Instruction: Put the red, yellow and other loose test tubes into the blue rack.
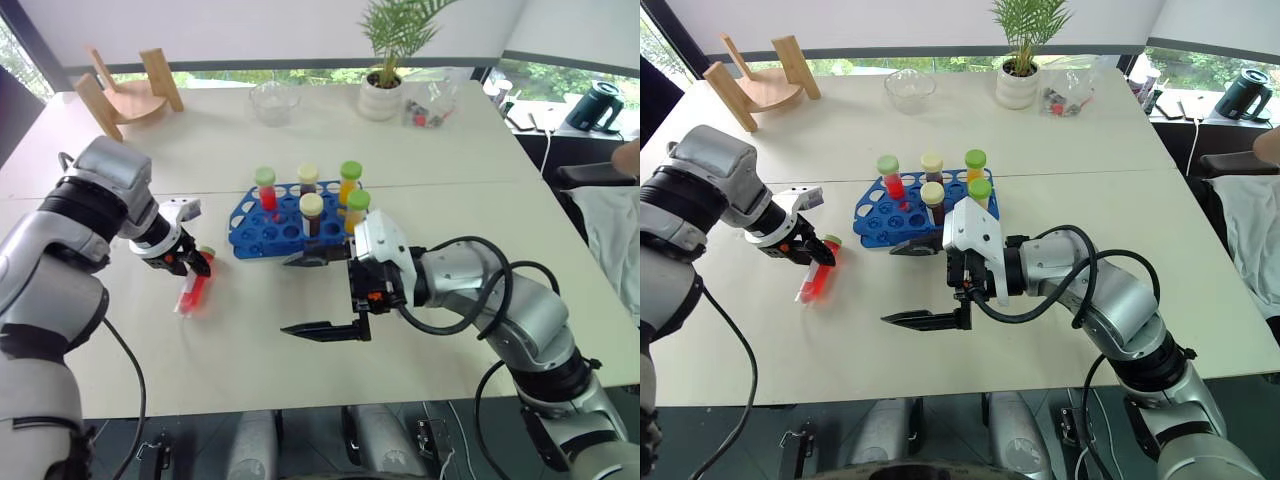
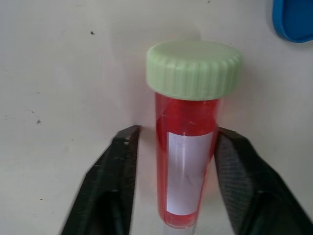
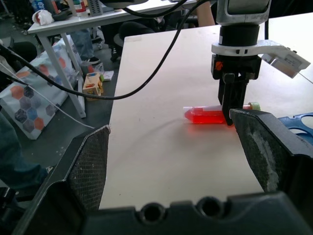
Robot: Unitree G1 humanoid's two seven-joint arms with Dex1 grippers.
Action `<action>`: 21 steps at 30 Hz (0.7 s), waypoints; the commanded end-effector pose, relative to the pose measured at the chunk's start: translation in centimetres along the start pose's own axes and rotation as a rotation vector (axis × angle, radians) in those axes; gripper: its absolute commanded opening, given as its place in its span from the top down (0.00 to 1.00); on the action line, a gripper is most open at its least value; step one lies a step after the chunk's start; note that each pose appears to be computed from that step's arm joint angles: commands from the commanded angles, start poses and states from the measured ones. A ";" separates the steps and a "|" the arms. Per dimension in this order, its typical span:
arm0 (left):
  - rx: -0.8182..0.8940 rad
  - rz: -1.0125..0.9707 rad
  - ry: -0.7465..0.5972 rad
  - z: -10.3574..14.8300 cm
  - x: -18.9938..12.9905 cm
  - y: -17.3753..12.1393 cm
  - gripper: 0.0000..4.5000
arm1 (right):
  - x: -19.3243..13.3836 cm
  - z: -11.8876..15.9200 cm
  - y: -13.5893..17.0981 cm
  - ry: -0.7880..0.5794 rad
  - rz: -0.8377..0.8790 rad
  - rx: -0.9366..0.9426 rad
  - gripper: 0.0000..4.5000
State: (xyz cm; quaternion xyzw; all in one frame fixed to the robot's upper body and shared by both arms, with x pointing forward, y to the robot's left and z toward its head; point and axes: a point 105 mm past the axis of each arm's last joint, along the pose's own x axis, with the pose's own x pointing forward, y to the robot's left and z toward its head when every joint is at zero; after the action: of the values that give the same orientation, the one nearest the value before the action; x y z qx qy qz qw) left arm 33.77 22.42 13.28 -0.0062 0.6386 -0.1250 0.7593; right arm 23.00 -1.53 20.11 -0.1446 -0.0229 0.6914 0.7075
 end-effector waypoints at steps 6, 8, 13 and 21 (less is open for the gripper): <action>0.088 -0.064 -0.236 1.8 -2.7 0.7 0.83 | -2.1 -0.2 -1.0 0.029 -0.098 -0.026 0.04; 0.227 -0.116 -0.527 3.6 -6.3 2.1 0.83 | -3.3 -0.2 -1.5 0.046 -0.138 -0.010 0.04; 0.496 -0.399 -1.188 3.0 -16.5 0.8 0.83 | -5.3 0.4 -2.9 0.042 -0.205 0.042 0.04; 0.657 -0.495 -1.530 4.1 -15.1 -6.8 0.83 | -6.7 1.3 -5.2 0.084 -0.198 0.073 0.04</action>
State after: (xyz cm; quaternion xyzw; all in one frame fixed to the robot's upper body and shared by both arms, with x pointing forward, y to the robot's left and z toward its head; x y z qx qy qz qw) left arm 34.90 18.85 27.87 -0.0511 -0.0826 -0.4315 0.8969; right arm 27.41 -7.47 22.77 -0.1402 0.0252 0.6116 0.7782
